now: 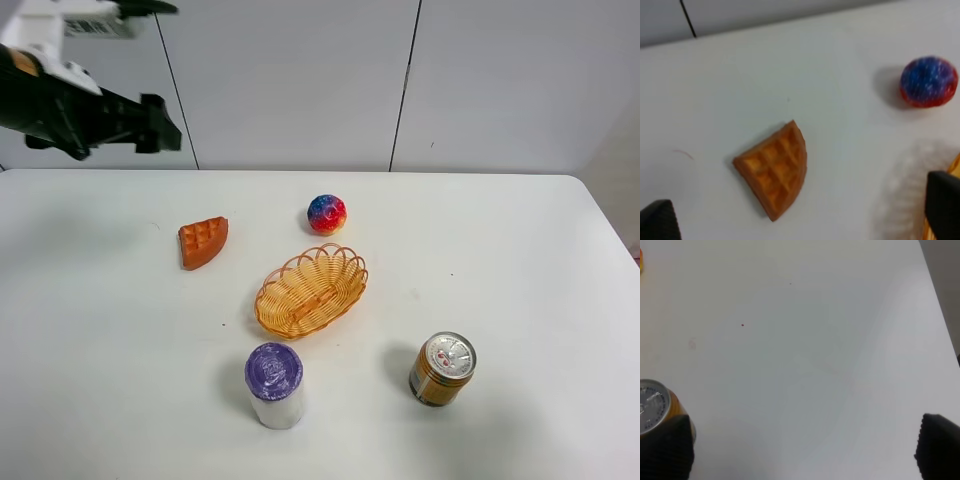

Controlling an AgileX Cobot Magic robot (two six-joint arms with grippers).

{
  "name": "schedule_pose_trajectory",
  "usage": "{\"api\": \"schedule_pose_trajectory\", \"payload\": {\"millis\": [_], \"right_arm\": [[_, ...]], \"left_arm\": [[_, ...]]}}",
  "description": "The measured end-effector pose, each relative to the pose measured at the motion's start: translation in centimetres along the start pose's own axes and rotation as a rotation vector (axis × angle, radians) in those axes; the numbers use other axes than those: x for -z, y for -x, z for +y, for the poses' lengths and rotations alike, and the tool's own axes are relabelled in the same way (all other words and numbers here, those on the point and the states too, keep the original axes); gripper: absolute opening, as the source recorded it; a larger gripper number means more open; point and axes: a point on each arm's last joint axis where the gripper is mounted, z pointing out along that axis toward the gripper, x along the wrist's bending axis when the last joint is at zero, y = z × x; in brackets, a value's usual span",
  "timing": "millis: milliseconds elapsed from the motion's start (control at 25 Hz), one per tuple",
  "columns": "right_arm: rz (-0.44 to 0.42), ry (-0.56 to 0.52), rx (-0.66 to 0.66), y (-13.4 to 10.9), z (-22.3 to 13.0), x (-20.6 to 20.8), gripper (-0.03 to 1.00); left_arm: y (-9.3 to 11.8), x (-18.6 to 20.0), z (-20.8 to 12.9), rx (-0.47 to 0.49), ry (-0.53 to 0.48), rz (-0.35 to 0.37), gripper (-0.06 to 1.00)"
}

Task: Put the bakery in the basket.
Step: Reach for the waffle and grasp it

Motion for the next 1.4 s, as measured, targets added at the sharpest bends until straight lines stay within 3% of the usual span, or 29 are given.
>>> {"api": "schedule_pose_trajectory", "payload": {"millis": [160,440,960,1400], "right_arm": [[0.000,0.000,0.000,0.0,0.0,0.0,0.88],[0.000,0.000,0.000,0.0,0.0,0.0,0.88],[0.000,0.000,0.000,0.0,0.0,0.0,0.88],[0.000,0.000,0.000,0.0,0.0,0.0,0.88]], "left_arm": [[0.7,-6.1,-1.0,-0.008,-0.168,-0.001,1.00],[0.5,-12.4,-3.2,-0.004,-0.304,0.015,1.00],[-0.4,-17.9,-5.6,-0.012,-0.348,0.037,1.00],[-3.0,-19.4,-5.4,0.013,-0.347,0.078,1.00]]}}
